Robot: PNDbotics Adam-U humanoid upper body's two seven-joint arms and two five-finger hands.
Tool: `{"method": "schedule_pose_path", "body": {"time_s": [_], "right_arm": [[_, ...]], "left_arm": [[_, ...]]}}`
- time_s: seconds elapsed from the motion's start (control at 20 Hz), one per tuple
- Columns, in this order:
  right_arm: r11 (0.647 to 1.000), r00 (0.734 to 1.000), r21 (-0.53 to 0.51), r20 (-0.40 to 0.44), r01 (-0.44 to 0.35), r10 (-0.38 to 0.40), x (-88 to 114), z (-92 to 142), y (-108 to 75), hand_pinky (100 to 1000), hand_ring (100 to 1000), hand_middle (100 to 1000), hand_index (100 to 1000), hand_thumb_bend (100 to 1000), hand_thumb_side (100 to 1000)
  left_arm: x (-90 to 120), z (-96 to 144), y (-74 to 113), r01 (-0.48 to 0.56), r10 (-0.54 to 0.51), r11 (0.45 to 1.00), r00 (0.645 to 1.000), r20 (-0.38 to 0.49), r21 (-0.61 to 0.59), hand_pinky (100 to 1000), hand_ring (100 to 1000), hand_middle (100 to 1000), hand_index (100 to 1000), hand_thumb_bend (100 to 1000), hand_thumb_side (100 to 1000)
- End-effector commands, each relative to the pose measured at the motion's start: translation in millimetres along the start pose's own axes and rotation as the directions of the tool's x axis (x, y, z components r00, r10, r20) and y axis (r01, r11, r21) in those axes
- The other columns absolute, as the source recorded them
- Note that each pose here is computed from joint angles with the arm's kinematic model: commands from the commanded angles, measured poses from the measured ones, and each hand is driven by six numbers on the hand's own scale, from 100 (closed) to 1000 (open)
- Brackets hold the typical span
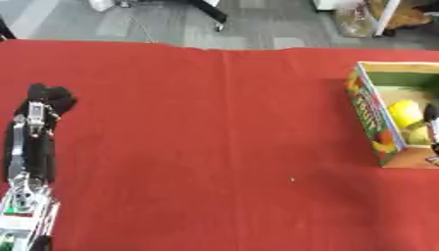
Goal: Pick up the objects with one hand, pass them to the other hand, and then place them into the box on the other side of the table.
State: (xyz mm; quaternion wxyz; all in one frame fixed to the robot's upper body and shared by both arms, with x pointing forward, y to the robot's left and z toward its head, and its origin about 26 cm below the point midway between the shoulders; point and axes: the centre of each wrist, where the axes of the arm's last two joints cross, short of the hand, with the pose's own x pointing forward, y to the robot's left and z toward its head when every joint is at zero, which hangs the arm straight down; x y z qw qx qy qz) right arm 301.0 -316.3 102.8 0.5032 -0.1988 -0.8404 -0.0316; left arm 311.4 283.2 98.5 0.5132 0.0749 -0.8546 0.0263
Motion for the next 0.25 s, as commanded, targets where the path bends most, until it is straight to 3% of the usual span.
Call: {"method": "schedule_pose_path", "body": {"time_s": [0.05,0.25], "right_arm": [[1.000,1.000,0.001,0.021,0.010,-0.010,6.9,-2.4,-0.9,633,668,624,718,348,336],[1.000,1.000,-0.001,0.018,0.008,-0.008,6.4,-2.3,-1.5,632,663,619,709,345,334]], "left_arm": [[3.1,-1.6,-1.8,-0.007,0.007,1.000,1.000,0.016,-0.010,825,667,609,681,255,812],[2.0,-1.3,-3.1,-0.011,0.011,1.000,1.000,0.014,-0.012,825,669,610,683,256,814]]}}
